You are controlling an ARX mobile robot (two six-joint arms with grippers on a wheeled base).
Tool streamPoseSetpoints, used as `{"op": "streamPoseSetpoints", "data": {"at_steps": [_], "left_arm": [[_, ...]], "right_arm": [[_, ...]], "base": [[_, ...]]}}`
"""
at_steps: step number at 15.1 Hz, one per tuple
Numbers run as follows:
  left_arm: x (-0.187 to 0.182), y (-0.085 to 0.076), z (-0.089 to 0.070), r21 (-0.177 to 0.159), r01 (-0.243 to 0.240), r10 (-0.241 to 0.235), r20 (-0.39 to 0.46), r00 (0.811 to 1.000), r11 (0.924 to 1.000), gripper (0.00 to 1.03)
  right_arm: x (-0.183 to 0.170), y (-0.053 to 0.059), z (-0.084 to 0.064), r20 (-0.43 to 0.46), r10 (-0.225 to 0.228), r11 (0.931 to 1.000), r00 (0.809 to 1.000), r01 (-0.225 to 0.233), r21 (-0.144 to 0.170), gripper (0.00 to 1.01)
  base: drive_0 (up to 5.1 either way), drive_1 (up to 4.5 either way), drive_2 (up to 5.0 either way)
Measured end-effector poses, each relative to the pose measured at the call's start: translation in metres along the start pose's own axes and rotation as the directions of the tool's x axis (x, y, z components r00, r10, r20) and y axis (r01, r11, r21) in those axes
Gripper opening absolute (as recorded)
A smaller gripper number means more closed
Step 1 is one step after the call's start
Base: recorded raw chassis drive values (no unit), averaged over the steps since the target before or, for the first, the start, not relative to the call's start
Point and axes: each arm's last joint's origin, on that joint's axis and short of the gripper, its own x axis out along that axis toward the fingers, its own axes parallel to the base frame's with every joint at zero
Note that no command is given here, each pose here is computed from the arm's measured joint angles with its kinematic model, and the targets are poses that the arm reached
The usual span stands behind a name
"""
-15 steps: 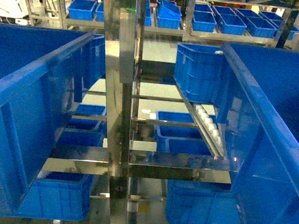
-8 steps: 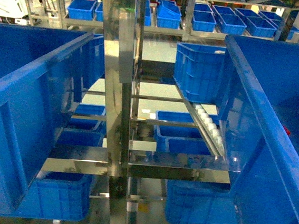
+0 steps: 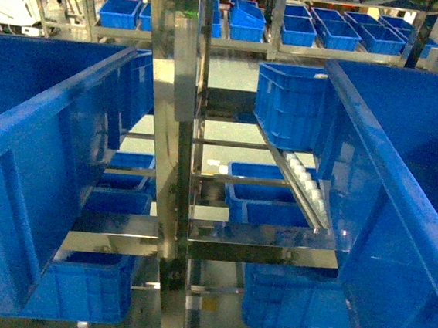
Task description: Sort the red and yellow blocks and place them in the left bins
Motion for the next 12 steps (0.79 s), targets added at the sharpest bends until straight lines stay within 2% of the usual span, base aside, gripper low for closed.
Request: {"op": "streamPoseSetpoints", "data": {"at_steps": [2, 5, 7, 8, 9, 10, 11, 12], "left_arm": [[-0.026, -0.004, 0.005, -0.007, 0.024, -0.024, 0.028, 0.999, 0.9997, 0.97], [-0.062, -0.014, 0.003, -0.054, 0.070, -0.067, 0.059, 0.996, 0.9961, 0.98], [-0.098, -0.012, 0.011, -0.092, 0.073, -0.056, 0.169, 0.984, 0.9931, 0.98], [-0.117, -0.011, 0.012, -0.131, 0.078, -0.049, 0.216, 0.975, 0.9883, 0.98], [-0.126, -0.012, 0.007, -0.161, 0.099, -0.061, 0.229, 0.972, 0.9820, 0.98], [-0.139, -0.009, 0.001, -0.211, 0.097, -0.043, 0.246, 0.968, 0.9727, 0.98], [-0.163, -0.004, 0.007, -0.238, 0.082, -0.006, 0.304, 0.953, 0.9677, 0.98], [-0.190, -0.002, 0.017, -0.244, 0.064, 0.035, 0.383, 0.923, 0.9676, 0.98]], "right_arm": [[0.000, 0.000, 0.000, 0.000, 0.000, 1.0000, 1.000, 0.000, 0.000, 0.98], [0.000, 0.000, 0.000, 0.000, 0.000, 1.0000, 1.000, 0.000, 0.000, 0.98], [0.000, 0.000, 0.000, 0.000, 0.000, 1.0000, 1.000, 0.000, 0.000, 0.98], [0.000, 0.000, 0.000, 0.000, 0.000, 1.0000, 1.000, 0.000, 0.000, 0.98], [0.000, 0.000, 0.000, 0.000, 0.000, 1.0000, 1.000, 0.000, 0.000, 0.98], [0.000, 0.000, 0.000, 0.000, 0.000, 1.0000, 1.000, 0.000, 0.000, 0.98], [0.000, 0.000, 0.000, 0.000, 0.000, 1.0000, 1.000, 0.000, 0.000, 0.98], [0.000, 0.000, 0.000, 0.000, 0.000, 1.0000, 1.000, 0.000, 0.000, 0.98]], "base": [[0.0, 0.00, 0.0], [0.0, 0.00, 0.0], [0.0, 0.00, 0.0], [0.0, 0.00, 0.0], [0.0, 0.00, 0.0], [0.0, 0.00, 0.0], [0.0, 0.00, 0.0], [0.0, 0.00, 0.0]]}}
